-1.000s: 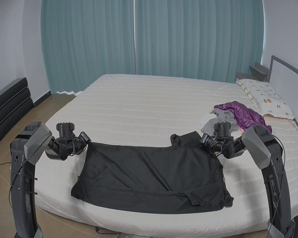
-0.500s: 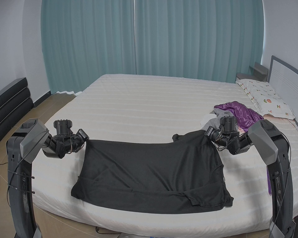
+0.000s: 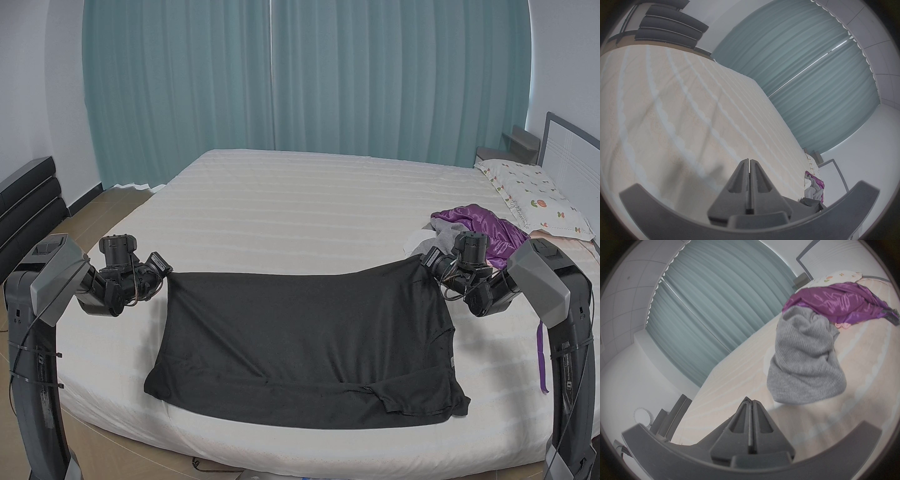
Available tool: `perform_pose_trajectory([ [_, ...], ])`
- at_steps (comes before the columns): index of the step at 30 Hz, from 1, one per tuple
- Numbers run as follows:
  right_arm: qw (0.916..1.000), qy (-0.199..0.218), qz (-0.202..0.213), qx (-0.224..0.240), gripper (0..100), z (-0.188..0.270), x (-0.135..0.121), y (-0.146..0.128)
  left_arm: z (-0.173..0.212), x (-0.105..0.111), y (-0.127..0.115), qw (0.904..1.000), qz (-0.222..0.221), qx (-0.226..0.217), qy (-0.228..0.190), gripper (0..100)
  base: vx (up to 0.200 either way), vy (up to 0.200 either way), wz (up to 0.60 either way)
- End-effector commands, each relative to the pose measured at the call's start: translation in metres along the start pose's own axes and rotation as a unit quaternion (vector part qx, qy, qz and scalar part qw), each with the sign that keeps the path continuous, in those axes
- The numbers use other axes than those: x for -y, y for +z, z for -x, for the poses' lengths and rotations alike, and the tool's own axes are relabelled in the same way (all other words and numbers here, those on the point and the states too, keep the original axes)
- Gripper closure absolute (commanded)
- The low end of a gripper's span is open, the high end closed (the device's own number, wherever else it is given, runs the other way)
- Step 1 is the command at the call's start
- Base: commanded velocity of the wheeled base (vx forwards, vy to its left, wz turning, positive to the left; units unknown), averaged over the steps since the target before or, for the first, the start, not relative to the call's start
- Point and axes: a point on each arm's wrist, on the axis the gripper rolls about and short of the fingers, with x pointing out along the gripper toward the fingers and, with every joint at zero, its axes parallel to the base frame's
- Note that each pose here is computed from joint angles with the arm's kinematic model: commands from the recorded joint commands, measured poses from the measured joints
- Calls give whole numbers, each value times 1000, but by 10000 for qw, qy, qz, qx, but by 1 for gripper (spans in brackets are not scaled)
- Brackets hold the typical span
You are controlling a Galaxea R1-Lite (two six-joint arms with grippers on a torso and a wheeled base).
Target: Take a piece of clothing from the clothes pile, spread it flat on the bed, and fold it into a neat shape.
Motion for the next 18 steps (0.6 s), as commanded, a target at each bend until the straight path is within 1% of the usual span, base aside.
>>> perform_pose_trajectory([
  [1,10000,13,2,87,100,2,-1,4,2,-2,-1,10000,10,-2,0,100,0,0,0],
  [5,10000,-34,-12,88,100,4,2,6,1,-3,-5,10000,6,-61,9,100,0,0,0],
  [7,9999,-85,-12,-69,100,8,4,3,1,-3,-6,10000,-9,-77,16,100,0,0,0],
  [12,9999,-115,-39,58,100,9,6,10,-1,-2,-9,9999,-35,-125,15,100,0,0,0],
  [18,9998,-186,-42,-101,100,13,11,3,0,1,-8,9999,-46,-112,-31,100,0,0,0],
])
